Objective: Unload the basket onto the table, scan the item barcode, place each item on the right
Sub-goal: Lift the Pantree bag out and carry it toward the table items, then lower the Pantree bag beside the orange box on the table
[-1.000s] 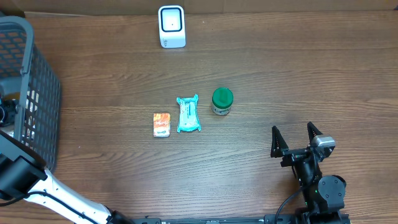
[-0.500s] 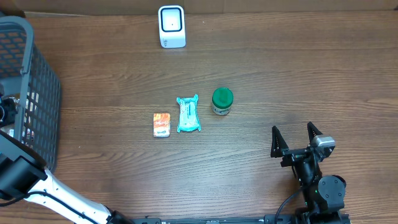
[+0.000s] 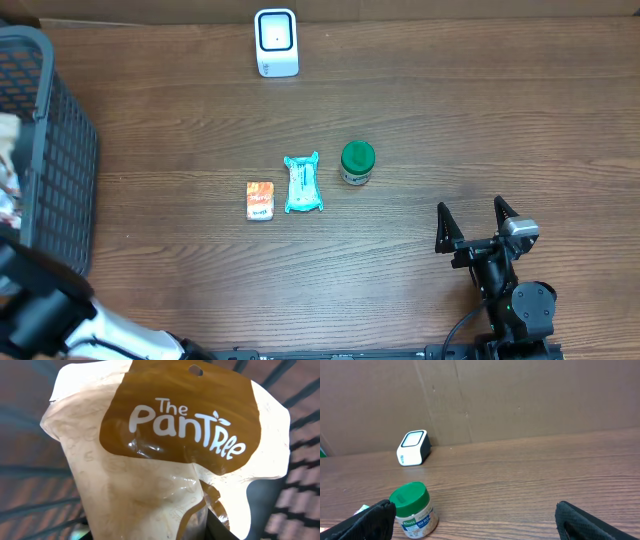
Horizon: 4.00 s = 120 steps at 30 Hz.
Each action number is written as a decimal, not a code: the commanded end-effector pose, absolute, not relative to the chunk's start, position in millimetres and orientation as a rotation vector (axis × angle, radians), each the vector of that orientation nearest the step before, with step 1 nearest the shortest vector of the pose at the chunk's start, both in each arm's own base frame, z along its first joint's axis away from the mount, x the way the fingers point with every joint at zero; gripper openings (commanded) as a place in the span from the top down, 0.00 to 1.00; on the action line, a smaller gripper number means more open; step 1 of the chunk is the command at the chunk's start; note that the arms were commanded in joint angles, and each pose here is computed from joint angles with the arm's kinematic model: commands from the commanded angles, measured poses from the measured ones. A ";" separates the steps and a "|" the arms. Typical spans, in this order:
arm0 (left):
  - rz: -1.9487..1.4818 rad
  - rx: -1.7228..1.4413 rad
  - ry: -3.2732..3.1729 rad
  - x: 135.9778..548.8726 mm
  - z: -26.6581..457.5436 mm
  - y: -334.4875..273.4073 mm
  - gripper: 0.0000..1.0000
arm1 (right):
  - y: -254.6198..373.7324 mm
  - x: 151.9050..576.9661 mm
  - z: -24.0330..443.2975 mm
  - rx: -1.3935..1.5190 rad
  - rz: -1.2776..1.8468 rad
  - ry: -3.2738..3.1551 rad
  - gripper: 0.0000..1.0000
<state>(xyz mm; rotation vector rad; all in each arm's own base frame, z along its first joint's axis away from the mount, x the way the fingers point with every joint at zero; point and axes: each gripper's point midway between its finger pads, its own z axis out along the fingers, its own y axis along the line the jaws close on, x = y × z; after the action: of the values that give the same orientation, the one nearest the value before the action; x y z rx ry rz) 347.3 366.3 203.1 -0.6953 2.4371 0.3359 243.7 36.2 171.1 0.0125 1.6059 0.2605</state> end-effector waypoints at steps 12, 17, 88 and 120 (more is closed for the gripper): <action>0.017 -0.613 1.808 348.3 438.9 231.6 0.96 | 35.7 243.9 169.6 0.015 0.259 1.601 0.00; -0.084 -0.496 1.812 333.3 464.0 160.4 0.96 | 35.7 243.9 169.7 0.015 0.259 1.601 0.00; -0.257 -0.448 2.905 344.0 10.8 -41.1 0.96 | 35.7 243.9 169.6 0.015 0.259 1.601 0.00; -0.219 -0.467 2.794 367.4 61.3 -39.3 0.00 | 35.7 243.9 169.6 0.015 0.259 1.601 0.00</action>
<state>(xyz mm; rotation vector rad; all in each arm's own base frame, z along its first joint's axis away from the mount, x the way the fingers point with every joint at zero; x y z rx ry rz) 344.4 -47.2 21.3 -0.5170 2.9011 -0.2832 243.7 36.2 171.2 0.0125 1.6056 0.2605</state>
